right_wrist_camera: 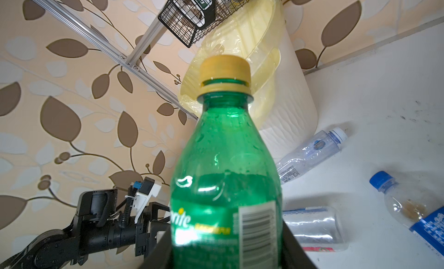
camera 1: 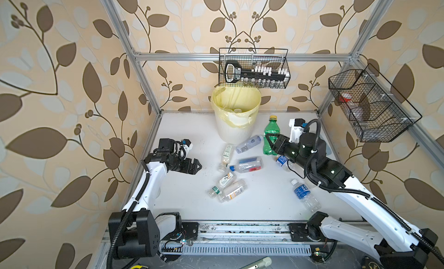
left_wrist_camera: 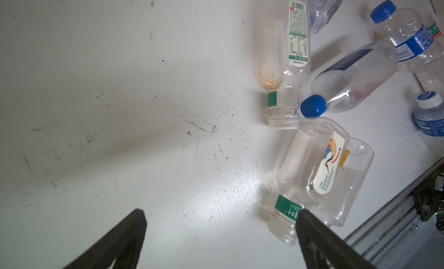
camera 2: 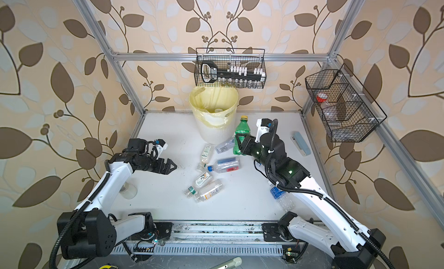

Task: Throw the plastic bottles in the bin
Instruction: Throw the plastic bottle into the trash bin.

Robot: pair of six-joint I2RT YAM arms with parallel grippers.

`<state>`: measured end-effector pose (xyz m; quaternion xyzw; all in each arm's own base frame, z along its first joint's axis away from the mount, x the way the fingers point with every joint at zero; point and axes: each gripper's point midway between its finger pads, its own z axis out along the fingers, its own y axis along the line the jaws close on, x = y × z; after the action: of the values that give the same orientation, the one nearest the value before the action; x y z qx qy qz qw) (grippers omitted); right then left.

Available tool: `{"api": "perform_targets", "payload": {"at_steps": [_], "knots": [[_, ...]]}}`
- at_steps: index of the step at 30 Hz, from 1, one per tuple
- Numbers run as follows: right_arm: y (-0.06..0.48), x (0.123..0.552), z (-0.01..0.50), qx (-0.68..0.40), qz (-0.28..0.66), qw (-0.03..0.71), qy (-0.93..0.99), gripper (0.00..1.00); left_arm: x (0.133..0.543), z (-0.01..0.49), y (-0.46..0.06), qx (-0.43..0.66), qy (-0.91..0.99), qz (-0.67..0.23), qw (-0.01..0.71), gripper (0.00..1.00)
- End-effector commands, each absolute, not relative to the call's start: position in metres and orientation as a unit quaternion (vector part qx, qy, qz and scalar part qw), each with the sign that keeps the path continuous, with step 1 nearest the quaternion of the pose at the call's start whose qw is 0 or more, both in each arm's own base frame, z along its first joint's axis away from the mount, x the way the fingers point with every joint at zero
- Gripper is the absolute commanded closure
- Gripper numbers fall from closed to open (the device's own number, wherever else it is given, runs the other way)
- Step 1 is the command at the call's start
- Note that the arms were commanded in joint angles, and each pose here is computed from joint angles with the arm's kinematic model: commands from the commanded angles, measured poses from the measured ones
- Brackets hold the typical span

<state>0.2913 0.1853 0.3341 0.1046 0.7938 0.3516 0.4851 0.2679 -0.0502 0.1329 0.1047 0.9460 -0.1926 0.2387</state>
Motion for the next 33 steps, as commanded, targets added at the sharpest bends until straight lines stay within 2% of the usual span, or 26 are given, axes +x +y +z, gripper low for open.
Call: {"api": "perform_targets", "payload": {"at_steps": [1, 8, 12, 16, 17, 18, 19, 20, 23, 29, 33], "knots": [[0.189, 0.286, 0.333, 0.111, 0.358, 0.488, 0.789, 0.55, 0.271, 0.149, -0.052, 0.106, 0.939, -0.204, 0.257, 0.01], [0.221, 0.31, 0.368, 0.082, 0.384, 0.495, 0.775, 0.55, 0.272, 0.15, -0.05, 0.103, 0.939, -0.204, 0.258, 0.01], [0.244, 0.358, 0.415, 0.066, 0.394, 0.521, 0.754, 0.56, 0.272, 0.151, -0.049, 0.1, 0.939, -0.204, 0.26, 0.01], [0.27, 0.431, 0.45, 0.062, 0.411, 0.522, 0.745, 0.54, 0.272, 0.152, -0.048, 0.098, 0.938, -0.204, 0.261, 0.01], [0.276, 0.45, 0.456, 0.059, 0.407, 0.52, 0.748, 0.43, 0.272, 0.152, -0.048, 0.098, 0.938, -0.205, 0.261, 0.01], [0.281, 0.469, 0.455, 0.061, 0.398, 0.515, 0.757, 0.25, 0.272, 0.152, -0.048, 0.097, 0.938, -0.205, 0.261, 0.01], [0.287, 0.482, 0.46, 0.054, 0.398, 0.514, 0.758, 0.01, 0.273, 0.152, -0.047, 0.097, 0.938, -0.204, 0.262, 0.01], [0.294, 0.496, 0.456, 0.05, 0.396, 0.508, 0.763, 0.0, 0.272, 0.152, -0.047, 0.096, 0.938, -0.205, 0.262, 0.01], [0.3, 0.497, 0.473, 0.043, 0.41, 0.506, 0.757, 0.0, 0.273, 0.151, -0.045, 0.096, 0.939, -0.201, 0.263, 0.01], [0.276, 0.445, 0.496, 0.042, 0.391, 0.556, 0.732, 0.0, 0.273, 0.153, -0.048, 0.103, 0.934, -0.205, 0.275, 0.01], [0.251, 0.411, 0.488, 0.044, 0.381, 0.564, 0.731, 0.0, 0.272, 0.15, -0.049, 0.103, 0.935, -0.209, 0.268, 0.01]]}}
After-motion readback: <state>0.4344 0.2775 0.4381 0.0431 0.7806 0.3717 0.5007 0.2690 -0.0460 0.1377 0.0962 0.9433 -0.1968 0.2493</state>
